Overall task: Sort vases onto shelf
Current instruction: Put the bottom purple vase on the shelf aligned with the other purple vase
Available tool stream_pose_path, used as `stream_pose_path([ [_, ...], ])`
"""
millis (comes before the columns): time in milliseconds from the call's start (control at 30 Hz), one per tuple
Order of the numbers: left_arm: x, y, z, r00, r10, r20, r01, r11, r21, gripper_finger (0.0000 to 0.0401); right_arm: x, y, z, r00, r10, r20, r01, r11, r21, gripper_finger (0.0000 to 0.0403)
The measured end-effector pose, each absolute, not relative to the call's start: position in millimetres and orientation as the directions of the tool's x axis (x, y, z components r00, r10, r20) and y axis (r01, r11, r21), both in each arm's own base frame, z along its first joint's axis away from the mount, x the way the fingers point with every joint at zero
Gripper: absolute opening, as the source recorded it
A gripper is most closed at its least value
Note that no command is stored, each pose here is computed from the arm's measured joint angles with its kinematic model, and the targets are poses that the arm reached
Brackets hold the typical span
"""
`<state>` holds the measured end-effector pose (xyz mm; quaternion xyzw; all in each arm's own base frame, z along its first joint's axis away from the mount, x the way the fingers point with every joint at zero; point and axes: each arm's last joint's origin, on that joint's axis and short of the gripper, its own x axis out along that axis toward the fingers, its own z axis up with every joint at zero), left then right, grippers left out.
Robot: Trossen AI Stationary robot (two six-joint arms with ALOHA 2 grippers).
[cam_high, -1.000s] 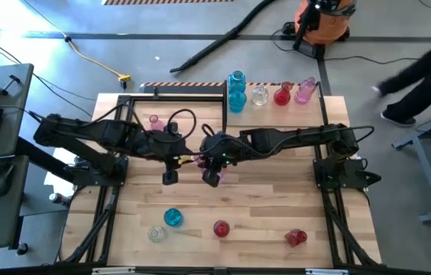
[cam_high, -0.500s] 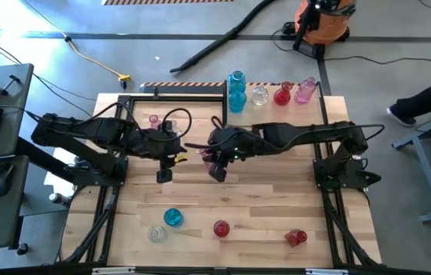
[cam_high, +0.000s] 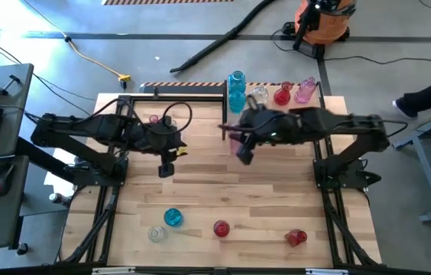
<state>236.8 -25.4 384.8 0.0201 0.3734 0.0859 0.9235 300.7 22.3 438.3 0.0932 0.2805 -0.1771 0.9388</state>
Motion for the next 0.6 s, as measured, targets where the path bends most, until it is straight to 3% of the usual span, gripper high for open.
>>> stream_pose_path([
  [600,238.2,3.6,384.9,0.681,0.258,-0.685,-0.263,0.960,0.099,0.0113,179.3,-8.4,488.0,0.721,-0.522,-0.456,0.571,0.820,-0.037,0.0067],
])
